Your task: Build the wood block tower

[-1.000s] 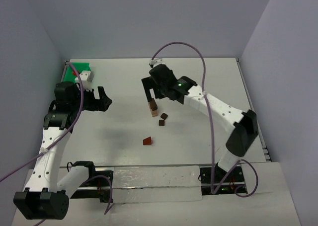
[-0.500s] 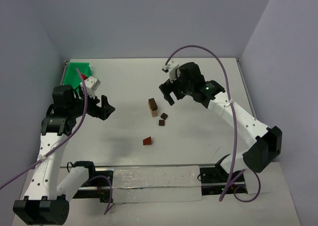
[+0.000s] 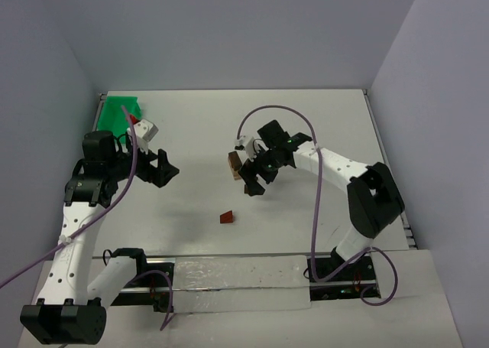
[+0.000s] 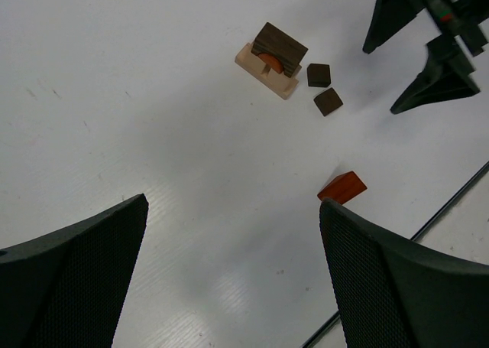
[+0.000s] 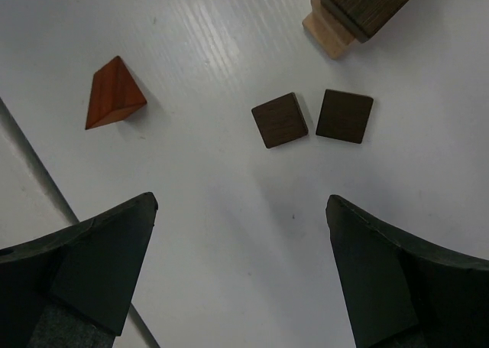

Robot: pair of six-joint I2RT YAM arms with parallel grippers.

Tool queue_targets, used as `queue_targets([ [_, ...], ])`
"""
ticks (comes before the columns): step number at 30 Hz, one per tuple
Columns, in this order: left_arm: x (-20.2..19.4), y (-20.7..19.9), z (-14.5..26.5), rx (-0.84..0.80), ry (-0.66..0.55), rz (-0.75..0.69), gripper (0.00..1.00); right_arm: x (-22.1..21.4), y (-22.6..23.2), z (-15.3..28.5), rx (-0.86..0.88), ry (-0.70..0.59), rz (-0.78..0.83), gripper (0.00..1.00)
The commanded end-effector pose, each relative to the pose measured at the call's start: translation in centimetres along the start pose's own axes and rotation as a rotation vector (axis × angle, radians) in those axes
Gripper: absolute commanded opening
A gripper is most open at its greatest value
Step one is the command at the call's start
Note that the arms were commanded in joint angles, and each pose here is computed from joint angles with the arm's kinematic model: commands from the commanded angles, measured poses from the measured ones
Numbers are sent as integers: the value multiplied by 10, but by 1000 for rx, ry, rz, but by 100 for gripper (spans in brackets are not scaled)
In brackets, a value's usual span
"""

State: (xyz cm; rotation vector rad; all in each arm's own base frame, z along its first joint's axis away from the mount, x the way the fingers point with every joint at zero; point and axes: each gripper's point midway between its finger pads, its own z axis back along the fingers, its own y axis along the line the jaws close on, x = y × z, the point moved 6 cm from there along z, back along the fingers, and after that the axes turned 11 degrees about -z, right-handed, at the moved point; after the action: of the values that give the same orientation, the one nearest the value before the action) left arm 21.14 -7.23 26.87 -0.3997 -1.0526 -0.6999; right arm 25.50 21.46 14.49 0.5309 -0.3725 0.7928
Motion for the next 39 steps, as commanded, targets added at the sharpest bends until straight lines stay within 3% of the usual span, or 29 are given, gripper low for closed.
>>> queue_targets([
  [1,12,0,4,-19,-41,-58,99,4,-11,-18,-18,7,-36,100],
  [20,9,-3,7,-36,-39,-95,99,1,-46,-58,-150,102,63,100],
  [39,16,-3,11,-27,-51,-96,99,13,-35,-77,-141,94,139,100],
])
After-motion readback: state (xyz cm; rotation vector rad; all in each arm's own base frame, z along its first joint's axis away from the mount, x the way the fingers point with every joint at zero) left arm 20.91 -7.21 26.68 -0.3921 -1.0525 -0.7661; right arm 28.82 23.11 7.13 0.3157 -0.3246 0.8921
